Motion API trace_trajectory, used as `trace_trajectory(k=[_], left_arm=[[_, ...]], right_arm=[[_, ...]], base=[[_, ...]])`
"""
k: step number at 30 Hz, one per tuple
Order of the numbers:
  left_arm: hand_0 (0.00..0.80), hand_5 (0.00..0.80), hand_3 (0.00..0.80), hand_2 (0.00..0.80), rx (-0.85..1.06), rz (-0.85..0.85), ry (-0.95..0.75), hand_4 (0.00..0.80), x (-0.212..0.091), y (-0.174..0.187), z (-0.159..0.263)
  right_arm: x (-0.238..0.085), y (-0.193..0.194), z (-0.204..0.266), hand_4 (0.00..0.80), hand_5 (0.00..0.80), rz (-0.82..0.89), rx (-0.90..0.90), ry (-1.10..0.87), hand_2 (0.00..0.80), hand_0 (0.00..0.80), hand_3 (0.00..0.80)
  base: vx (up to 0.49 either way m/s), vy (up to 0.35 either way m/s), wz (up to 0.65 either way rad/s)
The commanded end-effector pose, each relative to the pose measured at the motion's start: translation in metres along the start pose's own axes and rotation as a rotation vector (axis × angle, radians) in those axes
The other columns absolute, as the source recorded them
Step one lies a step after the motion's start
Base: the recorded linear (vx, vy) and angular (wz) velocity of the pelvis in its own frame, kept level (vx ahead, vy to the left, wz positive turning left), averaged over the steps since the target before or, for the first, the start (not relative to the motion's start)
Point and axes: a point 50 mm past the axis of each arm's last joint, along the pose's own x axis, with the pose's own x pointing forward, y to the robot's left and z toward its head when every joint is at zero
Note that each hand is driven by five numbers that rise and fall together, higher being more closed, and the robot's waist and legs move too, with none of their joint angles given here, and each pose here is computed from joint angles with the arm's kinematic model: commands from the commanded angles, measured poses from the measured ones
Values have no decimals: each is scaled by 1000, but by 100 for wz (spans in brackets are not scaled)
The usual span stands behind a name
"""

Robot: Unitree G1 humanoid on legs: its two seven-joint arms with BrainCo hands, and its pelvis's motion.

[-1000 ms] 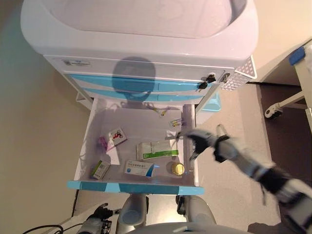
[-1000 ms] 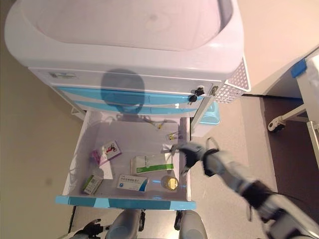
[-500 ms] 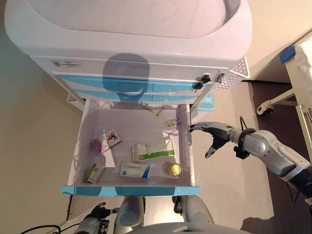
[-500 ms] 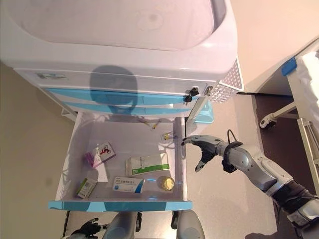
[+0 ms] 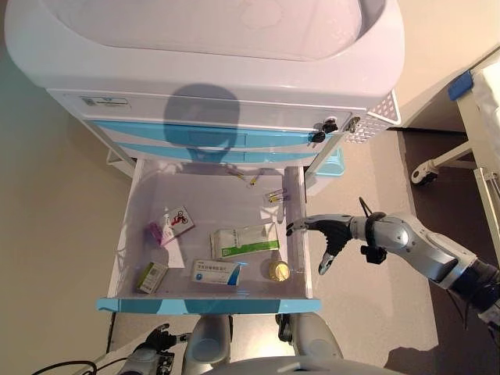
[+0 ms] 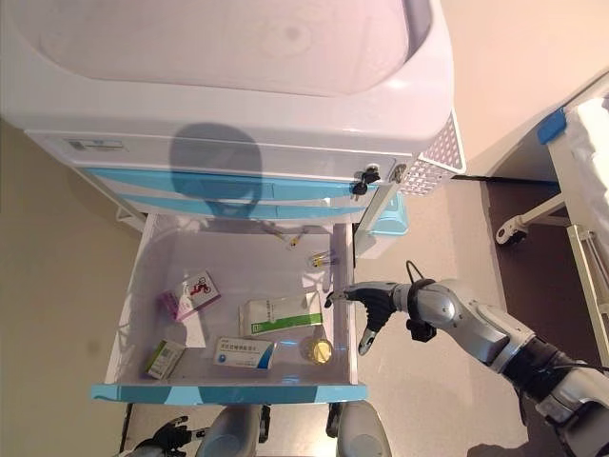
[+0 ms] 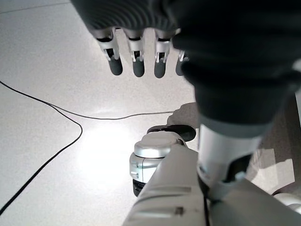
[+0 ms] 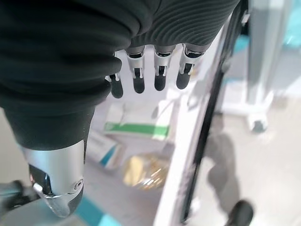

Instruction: Open the drawer and pick up the medicine

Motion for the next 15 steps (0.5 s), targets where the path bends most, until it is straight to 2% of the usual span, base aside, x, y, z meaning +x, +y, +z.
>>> trace_trajectory(k=[1,8,15], left_arm=[[0,0,0,0,24,-19,26,0,-2,0,-12],[0,0,0,0,25,-18,15,0,-1,2,-7],[0,0,0,0,24,-29,1,0,0,-2,-2]], right_arm=[[7,2,16,0,0,26,17,-90,0,0,0],[5,7,19,0,0,58,67,-104,0,0,0],[19,11,15,0,0,77,122,-95,0,0,0]], base=[[0,0,0],[0,0,0],[0,0,0]])
